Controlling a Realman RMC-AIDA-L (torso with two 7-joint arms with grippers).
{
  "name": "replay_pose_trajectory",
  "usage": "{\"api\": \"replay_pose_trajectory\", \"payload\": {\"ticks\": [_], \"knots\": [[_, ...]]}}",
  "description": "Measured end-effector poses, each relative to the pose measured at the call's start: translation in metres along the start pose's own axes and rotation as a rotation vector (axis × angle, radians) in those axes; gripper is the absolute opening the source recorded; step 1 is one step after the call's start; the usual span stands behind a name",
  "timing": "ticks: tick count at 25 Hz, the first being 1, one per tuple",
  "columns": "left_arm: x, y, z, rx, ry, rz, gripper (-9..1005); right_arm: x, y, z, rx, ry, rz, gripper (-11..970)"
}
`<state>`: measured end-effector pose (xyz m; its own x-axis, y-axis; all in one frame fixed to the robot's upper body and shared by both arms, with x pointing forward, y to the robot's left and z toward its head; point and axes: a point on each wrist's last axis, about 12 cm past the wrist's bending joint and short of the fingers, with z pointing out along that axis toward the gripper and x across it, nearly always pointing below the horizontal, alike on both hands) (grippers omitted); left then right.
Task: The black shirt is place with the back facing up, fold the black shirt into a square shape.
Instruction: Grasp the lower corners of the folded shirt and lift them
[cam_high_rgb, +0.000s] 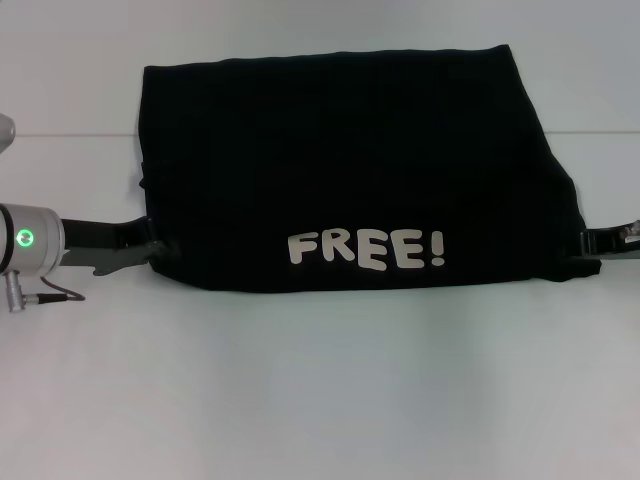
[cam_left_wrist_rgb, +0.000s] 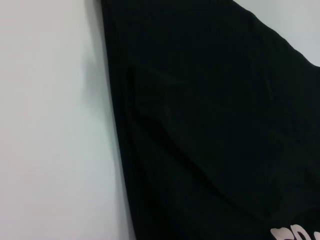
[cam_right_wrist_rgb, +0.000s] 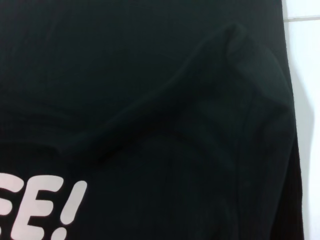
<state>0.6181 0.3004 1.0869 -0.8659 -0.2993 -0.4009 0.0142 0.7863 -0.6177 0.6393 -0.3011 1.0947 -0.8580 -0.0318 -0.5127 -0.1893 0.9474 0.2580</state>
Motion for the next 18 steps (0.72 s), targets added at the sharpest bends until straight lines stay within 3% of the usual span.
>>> {"api": "replay_pose_trajectory", "payload": {"ticks": [6,12,18], "knots": [[0.0,0.0,0.0,0.0,0.0,0.0,-2,-0.001,0.0,-0.001,0.0,0.0,0.0,193],[0.002,-0.002,-0.001,0.018,0.028,0.014,-2,-0.002,-0.004,-0.007,-0.016,0.006,0.02,80],[0.003,-0.011,-0.022,0.083,0.186,0.113,-2,0.011,-0.015,-0.04,-0.101,0.128,0.081,42]]}}
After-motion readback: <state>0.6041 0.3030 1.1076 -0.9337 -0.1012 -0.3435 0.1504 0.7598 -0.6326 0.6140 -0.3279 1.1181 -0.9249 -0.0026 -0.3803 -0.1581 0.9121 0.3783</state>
